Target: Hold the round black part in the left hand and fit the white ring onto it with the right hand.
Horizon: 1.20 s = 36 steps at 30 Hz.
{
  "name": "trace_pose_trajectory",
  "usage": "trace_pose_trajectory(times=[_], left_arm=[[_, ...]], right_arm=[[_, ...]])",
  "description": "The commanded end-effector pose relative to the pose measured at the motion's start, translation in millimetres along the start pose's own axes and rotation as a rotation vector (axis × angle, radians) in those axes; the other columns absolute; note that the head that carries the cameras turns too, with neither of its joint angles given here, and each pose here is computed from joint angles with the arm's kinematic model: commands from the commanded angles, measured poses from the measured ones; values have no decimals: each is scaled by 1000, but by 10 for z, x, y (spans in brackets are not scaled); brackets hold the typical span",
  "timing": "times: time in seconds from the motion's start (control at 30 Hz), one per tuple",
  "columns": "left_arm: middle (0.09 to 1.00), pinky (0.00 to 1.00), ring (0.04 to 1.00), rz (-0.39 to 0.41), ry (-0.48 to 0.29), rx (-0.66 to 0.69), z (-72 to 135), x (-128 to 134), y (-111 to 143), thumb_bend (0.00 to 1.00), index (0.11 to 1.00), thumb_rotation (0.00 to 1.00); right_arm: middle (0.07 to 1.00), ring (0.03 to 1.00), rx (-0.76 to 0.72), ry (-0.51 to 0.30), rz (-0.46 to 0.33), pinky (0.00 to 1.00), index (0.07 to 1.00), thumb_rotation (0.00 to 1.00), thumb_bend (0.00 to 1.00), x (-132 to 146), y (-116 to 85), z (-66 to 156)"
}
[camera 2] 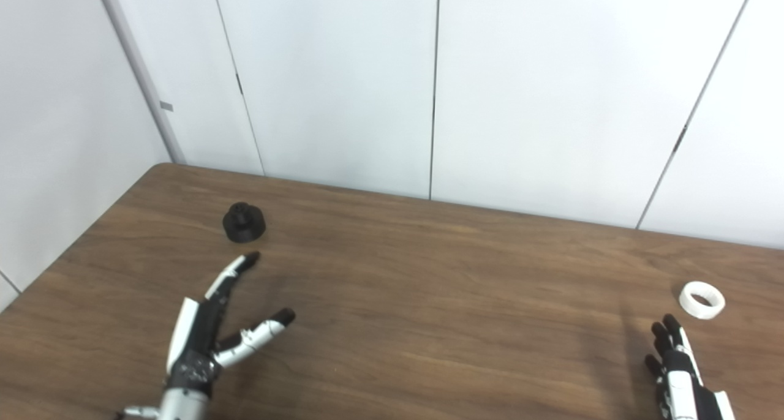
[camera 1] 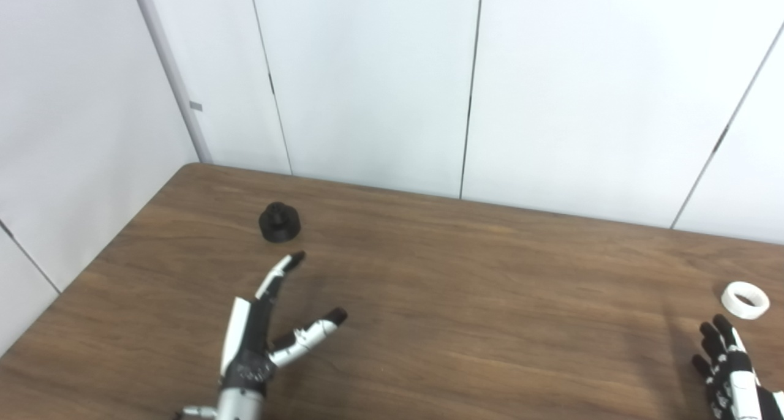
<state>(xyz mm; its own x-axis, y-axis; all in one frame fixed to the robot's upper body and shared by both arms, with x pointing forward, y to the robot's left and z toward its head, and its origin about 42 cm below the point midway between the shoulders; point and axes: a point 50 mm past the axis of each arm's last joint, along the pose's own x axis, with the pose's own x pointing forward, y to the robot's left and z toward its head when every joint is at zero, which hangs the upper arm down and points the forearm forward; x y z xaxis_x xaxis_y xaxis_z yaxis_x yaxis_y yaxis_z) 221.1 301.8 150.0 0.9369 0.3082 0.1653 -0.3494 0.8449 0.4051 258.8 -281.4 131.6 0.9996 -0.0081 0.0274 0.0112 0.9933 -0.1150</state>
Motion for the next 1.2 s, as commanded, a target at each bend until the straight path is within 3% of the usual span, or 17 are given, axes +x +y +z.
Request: trace_pose_trajectory(times=[0.0,0.23,0.53,0.87,1.17], left_arm=[[959,999,991,32,-64,86,183,242,199,924,924,366],[951,1000,1000,58,-44,257,174,656,505,957,893,367],[954,1000,1000,131,14,350,80,1110,687,976,866,350],[952,1000,1000,149,76,456,-1,1594,710,1000,848,368],[961,1000,1000,92,139,523,-7,1946,650,1000,877,428]], right_arm=[[974,1000,-3,-18,-3,1000,1000,1000,555,10,27,73],[972,1000,0,-24,-11,1000,1000,1000,474,17,59,116],[955,997,-21,-24,-18,1000,1000,1000,479,4,97,160],[959,997,7,-29,-22,1000,999,1000,440,-20,143,182],[960,999,-16,-21,-25,1000,998,1000,427,-37,159,192]])
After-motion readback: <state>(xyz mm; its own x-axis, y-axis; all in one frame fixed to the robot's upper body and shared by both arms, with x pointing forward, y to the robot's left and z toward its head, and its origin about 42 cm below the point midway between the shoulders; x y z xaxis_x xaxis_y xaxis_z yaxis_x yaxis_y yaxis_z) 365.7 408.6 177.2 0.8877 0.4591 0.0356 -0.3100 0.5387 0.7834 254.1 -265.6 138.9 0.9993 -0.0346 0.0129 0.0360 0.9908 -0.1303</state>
